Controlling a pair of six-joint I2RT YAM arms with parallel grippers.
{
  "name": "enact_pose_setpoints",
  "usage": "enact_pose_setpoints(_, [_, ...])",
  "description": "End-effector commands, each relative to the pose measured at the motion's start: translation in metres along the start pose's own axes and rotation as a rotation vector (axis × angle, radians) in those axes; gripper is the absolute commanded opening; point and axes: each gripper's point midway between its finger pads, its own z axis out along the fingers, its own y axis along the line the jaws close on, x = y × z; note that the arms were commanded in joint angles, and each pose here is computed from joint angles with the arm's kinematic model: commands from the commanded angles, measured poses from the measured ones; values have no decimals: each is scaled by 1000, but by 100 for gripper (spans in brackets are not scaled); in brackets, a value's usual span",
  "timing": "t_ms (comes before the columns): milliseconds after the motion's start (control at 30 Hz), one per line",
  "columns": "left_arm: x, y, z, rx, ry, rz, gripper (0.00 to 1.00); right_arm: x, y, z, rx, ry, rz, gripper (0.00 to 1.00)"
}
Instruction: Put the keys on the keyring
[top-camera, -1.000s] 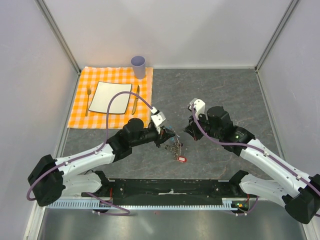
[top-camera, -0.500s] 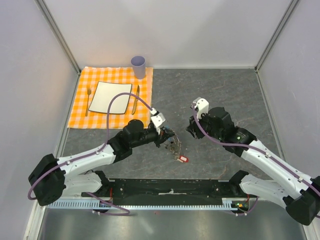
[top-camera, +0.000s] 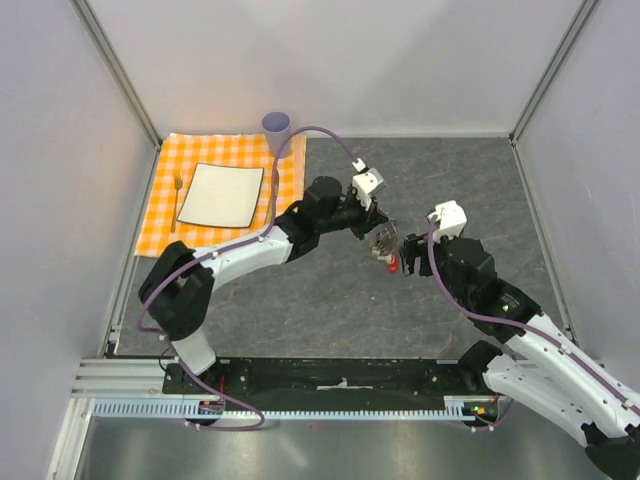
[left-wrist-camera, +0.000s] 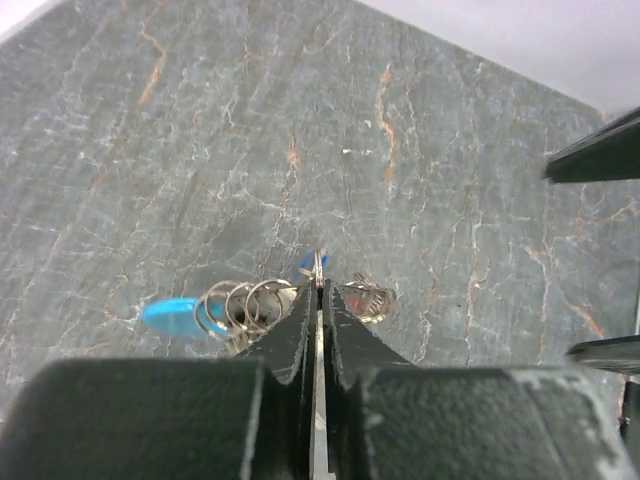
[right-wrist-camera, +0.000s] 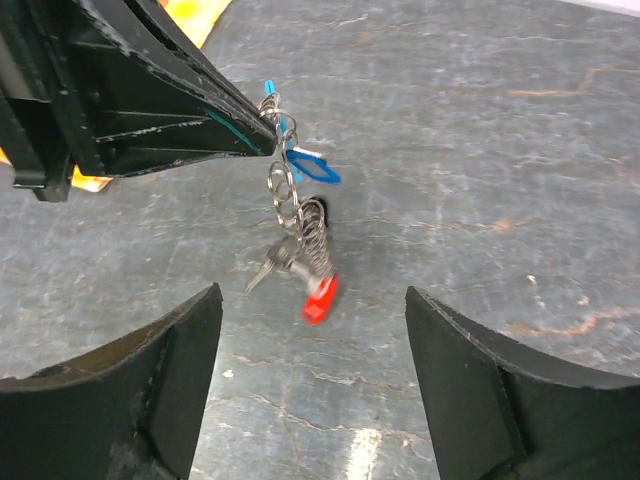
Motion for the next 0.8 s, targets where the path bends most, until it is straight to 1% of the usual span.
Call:
enact_pose_setpoints(0, [32, 7, 28, 38, 118, 1, 7, -2, -25, -6, 136, -67, 57, 84])
enact_pose_setpoints(100, [62, 7, 35, 52, 182, -34, 7, 3, -28, -8, 142, -72, 70, 84])
enact_pose_setpoints(167, [71, 2, 30, 60, 202, -80, 7, 3, -28, -12, 139, -81, 84, 84])
enact_pose_setpoints(200, [86, 0, 24, 53, 228, -113, 8, 3, -29, -13, 140, -83, 87, 84])
enact_pose_setpoints(267, [89, -4, 12, 42, 230, -134, 11, 2, -30, -15, 146, -92, 96, 84])
enact_pose_setpoints(300, [109, -7, 1, 32, 268, -169, 14, 1, -31, -16, 148, -97, 99, 85])
enact_pose_setpoints(333, [107, -8, -5, 27, 258, -173, 15, 1, -31, -16, 149, -98, 100, 85])
enact_pose_setpoints(367, [126, -10, -14, 14, 297, -193, 15, 2, -32, -15, 153, -96, 102, 84])
enact_pose_setpoints(467, [144, -13, -29, -9, 331, -227, 18, 5, -34, -13, 169, -87, 102, 85])
enact_pose_setpoints(500, [146, -14, -32, -11, 336, -235, 19, 6, -34, -12, 172, -85, 103, 85])
enact_pose_setpoints(533, [148, -14, -35, -17, 340, -241, 20, 6, -34, -11, 174, -82, 105, 89])
enact_pose_setpoints(567, [145, -15, -40, -27, 333, -247, 21, 5, -34, -11, 178, -85, 111, 98])
enact_pose_setpoints(633, [137, -13, -46, -56, 309, -249, 25, 4, -35, -10, 188, -88, 119, 98])
enact_pose_setpoints(667, [127, -8, -52, -86, 280, -251, 32, 5, -36, -10, 193, -88, 124, 98])
enact_pose_setpoints(700, [121, -4, -56, -104, 266, -256, 36, 7, -36, -8, 197, -81, 130, 98])
enact_pose_setpoints(767, [103, 13, -67, -153, 226, -284, 41, 8, -36, -6, 206, -75, 135, 98])
